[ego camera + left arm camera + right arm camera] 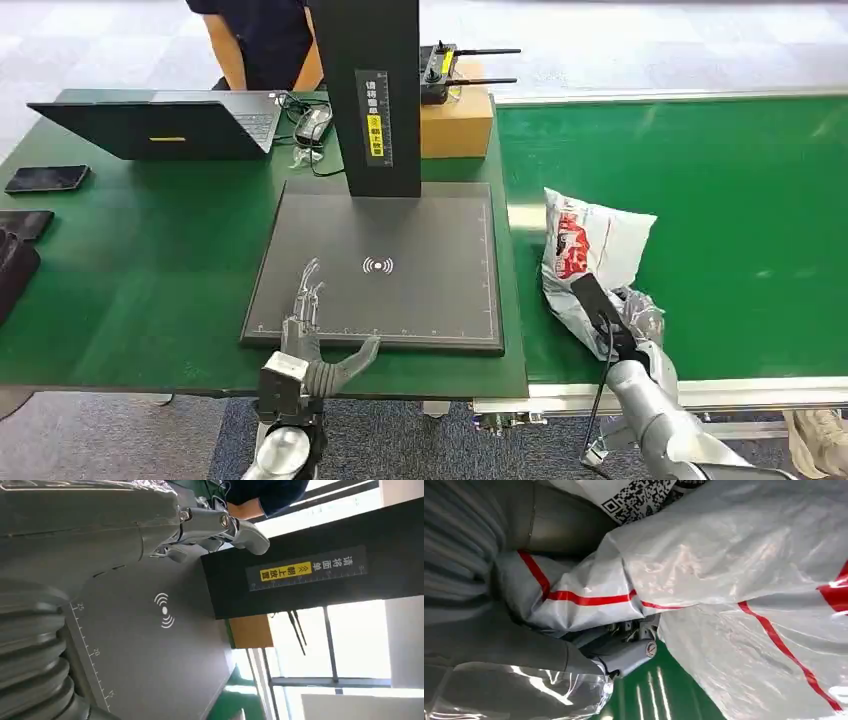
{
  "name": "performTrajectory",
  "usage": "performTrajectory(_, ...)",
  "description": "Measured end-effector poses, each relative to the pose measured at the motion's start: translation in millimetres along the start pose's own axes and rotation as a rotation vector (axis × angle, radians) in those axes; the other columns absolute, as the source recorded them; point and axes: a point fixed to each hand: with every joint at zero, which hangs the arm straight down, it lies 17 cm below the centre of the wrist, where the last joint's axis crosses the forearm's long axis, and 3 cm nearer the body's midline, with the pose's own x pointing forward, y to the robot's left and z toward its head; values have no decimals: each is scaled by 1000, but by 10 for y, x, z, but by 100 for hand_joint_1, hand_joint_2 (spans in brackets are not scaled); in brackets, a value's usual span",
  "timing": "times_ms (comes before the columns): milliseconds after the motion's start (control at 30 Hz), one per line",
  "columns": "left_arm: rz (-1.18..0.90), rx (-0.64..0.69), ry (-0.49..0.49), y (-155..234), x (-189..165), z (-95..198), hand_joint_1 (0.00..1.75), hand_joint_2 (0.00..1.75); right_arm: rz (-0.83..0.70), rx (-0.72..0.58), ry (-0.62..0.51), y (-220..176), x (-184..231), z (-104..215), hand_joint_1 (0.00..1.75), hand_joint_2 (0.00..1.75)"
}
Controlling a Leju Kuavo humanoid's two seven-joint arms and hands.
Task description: Moved the parcel from conveyor to table for the left to box.
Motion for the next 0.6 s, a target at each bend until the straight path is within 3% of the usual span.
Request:
performTrajectory(333,-7,7,-1,1,7,2,0,175,-120,-148,-213,-121,500,136,155,175)
performTrajectory(367,-8,8,-2,3,7,2,0,175,-131,-163,-239,-134,574,159,147,175)
performTrajectory(600,-17,18,0,17,3,8,0,175,-197,-288,-364,-295,985,335,147,175)
